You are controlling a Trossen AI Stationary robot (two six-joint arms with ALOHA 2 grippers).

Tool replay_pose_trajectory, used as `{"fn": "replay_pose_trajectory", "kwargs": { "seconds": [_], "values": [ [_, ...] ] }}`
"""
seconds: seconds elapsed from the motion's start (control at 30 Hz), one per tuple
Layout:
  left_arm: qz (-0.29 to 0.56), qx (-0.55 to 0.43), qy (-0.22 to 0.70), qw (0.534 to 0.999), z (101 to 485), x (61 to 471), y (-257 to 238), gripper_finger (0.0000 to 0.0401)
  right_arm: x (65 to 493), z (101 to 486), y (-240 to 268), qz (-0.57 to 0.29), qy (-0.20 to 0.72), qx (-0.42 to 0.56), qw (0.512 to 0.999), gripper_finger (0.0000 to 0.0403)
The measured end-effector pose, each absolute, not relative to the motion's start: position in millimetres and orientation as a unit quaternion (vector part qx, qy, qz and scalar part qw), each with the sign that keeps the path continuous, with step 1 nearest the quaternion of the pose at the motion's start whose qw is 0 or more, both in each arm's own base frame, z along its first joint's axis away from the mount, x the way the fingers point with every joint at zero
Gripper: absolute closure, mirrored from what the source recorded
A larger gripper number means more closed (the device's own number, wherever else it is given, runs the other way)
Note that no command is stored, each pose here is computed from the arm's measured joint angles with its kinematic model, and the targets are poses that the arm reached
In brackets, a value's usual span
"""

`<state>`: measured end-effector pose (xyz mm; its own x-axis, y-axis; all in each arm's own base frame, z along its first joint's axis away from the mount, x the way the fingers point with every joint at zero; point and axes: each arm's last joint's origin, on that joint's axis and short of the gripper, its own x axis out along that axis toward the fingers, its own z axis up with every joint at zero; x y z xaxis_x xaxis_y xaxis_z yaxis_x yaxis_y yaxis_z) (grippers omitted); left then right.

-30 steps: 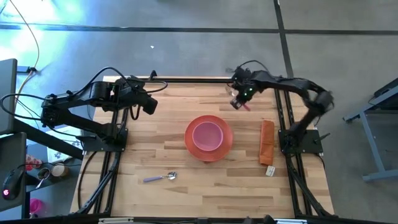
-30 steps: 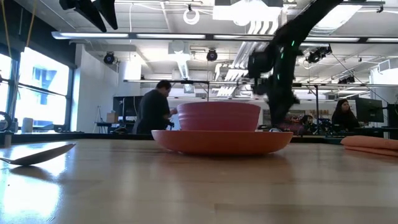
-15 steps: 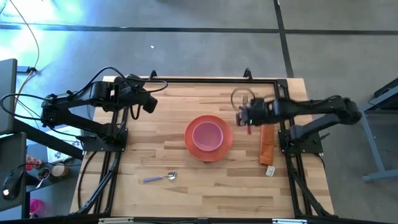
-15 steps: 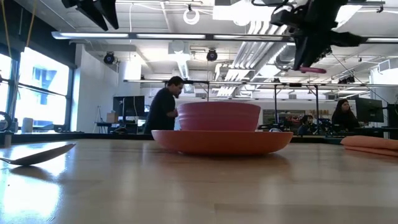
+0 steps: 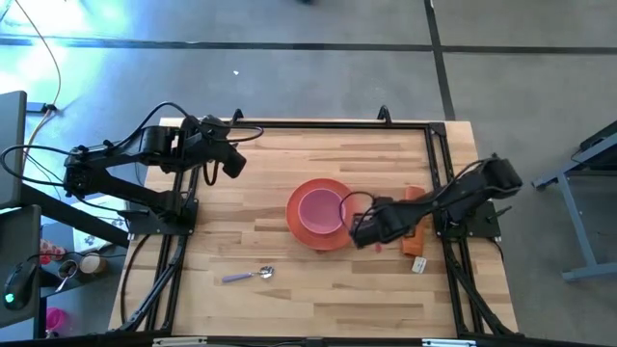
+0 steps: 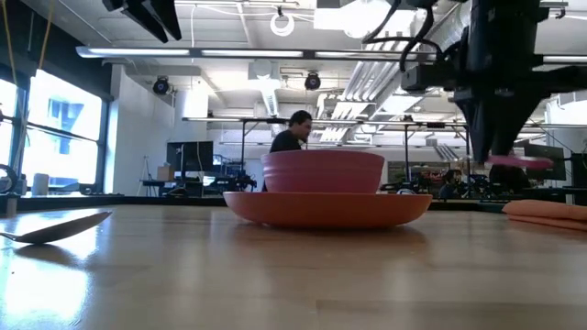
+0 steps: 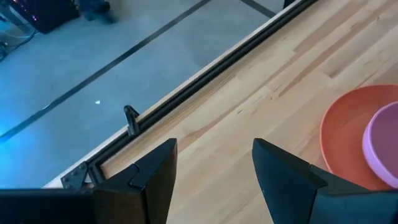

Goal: Set table place
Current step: Put the fork to the right side of the plate

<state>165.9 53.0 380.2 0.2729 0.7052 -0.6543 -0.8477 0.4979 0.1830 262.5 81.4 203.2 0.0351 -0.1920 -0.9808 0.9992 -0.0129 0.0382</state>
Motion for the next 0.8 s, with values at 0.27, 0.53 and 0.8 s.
{"fn": "replay_pose_trajectory", "kwargs": {
  "seconds": [0.27,0.53,0.8],
  "values": [
    [0.48,-0.098,0.359,0.794,379.8,166.1,52.6,0.0203,264.1,169.8,70.2,-0.52,0.475,0.421,0.572,0.0397],
    [0.477,-0.101,0.36,0.795,379.7,166.2,52.5,0.0203,249.2,140.9,46.0,-0.501,0.459,0.454,0.576,0.0397],
    [0.481,-0.109,0.355,0.794,379.7,166.2,52.4,0.0203,238.7,136.2,36.5,-0.488,0.447,0.478,0.578,0.0397]
  ]
}}
